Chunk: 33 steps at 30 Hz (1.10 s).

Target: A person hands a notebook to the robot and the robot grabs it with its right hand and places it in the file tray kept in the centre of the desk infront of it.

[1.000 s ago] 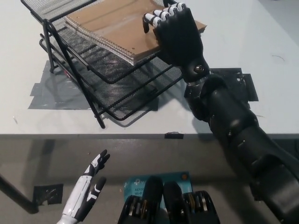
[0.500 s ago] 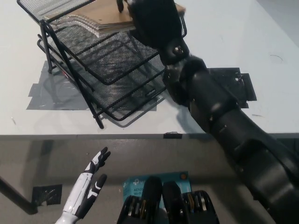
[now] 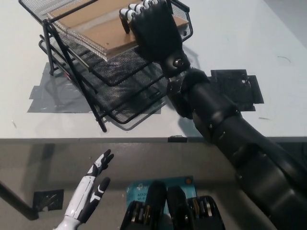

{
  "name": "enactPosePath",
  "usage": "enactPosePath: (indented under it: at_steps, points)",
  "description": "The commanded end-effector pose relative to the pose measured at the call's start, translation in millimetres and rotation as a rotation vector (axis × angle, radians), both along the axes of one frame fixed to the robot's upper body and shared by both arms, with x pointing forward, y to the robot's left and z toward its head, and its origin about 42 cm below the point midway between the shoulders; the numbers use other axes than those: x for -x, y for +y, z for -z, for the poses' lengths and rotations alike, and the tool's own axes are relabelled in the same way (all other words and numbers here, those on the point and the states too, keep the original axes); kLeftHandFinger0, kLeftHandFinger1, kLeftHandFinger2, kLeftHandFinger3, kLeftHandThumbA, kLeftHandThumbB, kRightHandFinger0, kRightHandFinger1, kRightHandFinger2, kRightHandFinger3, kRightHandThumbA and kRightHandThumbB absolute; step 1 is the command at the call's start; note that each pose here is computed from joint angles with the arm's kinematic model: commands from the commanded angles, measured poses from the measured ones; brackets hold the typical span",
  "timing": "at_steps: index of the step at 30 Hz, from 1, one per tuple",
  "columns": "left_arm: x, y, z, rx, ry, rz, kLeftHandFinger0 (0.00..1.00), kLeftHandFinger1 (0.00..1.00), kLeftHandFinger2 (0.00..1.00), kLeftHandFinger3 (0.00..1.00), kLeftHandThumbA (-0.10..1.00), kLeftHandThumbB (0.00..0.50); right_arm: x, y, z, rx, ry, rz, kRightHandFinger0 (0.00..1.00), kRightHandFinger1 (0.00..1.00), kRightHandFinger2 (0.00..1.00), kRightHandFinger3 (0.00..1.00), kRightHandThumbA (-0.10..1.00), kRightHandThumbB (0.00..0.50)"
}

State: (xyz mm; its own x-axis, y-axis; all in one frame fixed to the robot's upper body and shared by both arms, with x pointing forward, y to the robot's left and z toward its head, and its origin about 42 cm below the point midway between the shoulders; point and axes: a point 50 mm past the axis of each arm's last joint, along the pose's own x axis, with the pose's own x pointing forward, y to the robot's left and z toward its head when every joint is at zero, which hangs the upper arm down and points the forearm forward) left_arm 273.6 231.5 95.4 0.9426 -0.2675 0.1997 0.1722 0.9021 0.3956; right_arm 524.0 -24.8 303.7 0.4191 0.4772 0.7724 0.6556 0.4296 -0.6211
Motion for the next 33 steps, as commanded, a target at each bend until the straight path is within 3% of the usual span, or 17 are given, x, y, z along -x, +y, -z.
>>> enactPosePath:
  at_steps: [1, 5, 9, 10, 11, 12, 13, 14, 16, 17, 18, 19, 24, 26, 28, 30, 33]
  points:
    - [-4, 0, -13, -0.024, -0.070, 0.027, 1.00, 1.00, 1.00, 1.00, 1.00, 0.261, 0, 8, -15, -0.019, -0.068, -0.004, 0.00, 0.00, 0.10, 0.24, 0.53, 0.000]
    - [-5, -1, -14, -0.019, -0.068, 0.023, 1.00, 1.00, 1.00, 1.00, 1.00, 0.264, 1, 9, -10, 0.030, -0.065, -0.021, 0.00, 0.00, 0.03, 0.10, 0.45, 0.000]
    - [-6, -2, -14, -0.029, -0.066, 0.026, 1.00, 1.00, 1.00, 1.00, 1.00, 0.269, 0, 12, -16, 0.083, -0.005, -0.037, 0.00, 0.00, 0.18, 0.12, 0.65, 0.000]
    - [-6, -3, -14, -0.025, -0.064, 0.027, 1.00, 1.00, 1.00, 1.00, 1.00, 0.273, 1, 15, -25, 0.101, 0.095, -0.057, 0.05, 0.14, 0.37, 0.32, 0.82, 0.035]
    - [-7, -3, -14, -0.024, -0.063, 0.028, 1.00, 1.00, 1.00, 1.00, 1.00, 0.273, 2, 16, -29, 0.108, 0.142, -0.071, 0.05, 0.14, 0.37, 0.32, 0.82, 0.035]
    - [-7, -3, -16, -0.025, -0.059, 0.029, 1.00, 1.00, 1.00, 1.00, 1.00, 0.272, 12, 15, -48, 0.101, 0.290, -0.127, 0.24, 0.31, 0.54, 0.61, 0.75, 0.168]
    - [-7, -3, -17, -0.027, -0.059, 0.030, 1.00, 1.00, 1.00, 1.00, 1.00, 0.271, 16, 14, -54, 0.099, 0.332, -0.147, 0.19, 0.27, 0.49, 0.61, 0.74, 0.184]
    - [-8, -3, -17, -0.022, -0.058, 0.030, 1.00, 1.00, 1.00, 1.00, 1.00, 0.276, 24, 12, -66, 0.101, 0.406, -0.173, 0.33, 0.43, 0.63, 0.71, 0.72, 0.268]
    - [-9, -3, -18, -0.025, -0.064, 0.035, 1.00, 1.00, 1.00, 1.00, 1.00, 0.262, 43, 2, -97, 0.155, 0.552, -0.234, 0.91, 0.95, 1.00, 1.00, 0.69, 0.390]
    - [-10, -3, -19, -0.029, -0.066, 0.037, 1.00, 1.00, 1.00, 1.00, 1.00, 0.262, 51, -2, -107, 0.191, 0.601, -0.260, 0.91, 0.95, 1.00, 1.00, 0.69, 0.390]
    - [-11, -3, -20, -0.034, -0.070, 0.041, 1.00, 1.00, 1.00, 1.00, 1.00, 0.259, 69, -15, -136, 0.278, 0.705, -0.280, 1.00, 1.00, 1.00, 1.00, 0.75, 0.478]
    - [-11, -2, -20, -0.033, -0.070, 0.042, 1.00, 1.00, 1.00, 1.00, 1.00, 0.257, 79, -24, -153, 0.329, 0.764, -0.282, 1.00, 1.00, 1.00, 1.00, 0.81, 0.496]
    - [-15, 1, -21, -0.025, -0.078, 0.039, 1.00, 1.00, 1.00, 1.00, 1.00, 0.259, 123, -72, -240, 0.527, 0.976, -0.329, 1.00, 1.00, 1.00, 1.00, 1.00, 0.486]
    - [-16, 1, -22, -0.024, -0.078, 0.036, 1.00, 1.00, 1.00, 1.00, 1.00, 0.260, 131, -89, -263, 0.522, 1.035, -0.400, 1.00, 1.00, 1.00, 1.00, 1.00, 0.379]
    - [-18, 1, -22, -0.023, -0.078, 0.032, 1.00, 1.00, 1.00, 1.00, 1.00, 0.261, 137, -104, -280, 0.480, 1.073, -0.485, 1.00, 1.00, 1.00, 1.00, 1.00, 0.385]
    - [-18, 2, -21, -0.024, -0.078, 0.031, 1.00, 1.00, 1.00, 1.00, 1.00, 0.247, 138, -115, -289, 0.407, 1.087, -0.552, 1.00, 1.00, 1.00, 1.00, 1.00, 0.496]
    - [-16, 2, -20, -0.026, -0.070, 0.035, 1.00, 1.00, 1.00, 1.00, 1.00, 0.253, 145, -126, -292, 0.299, 1.120, -0.681, 1.00, 1.00, 1.00, 1.00, 1.00, 0.450]
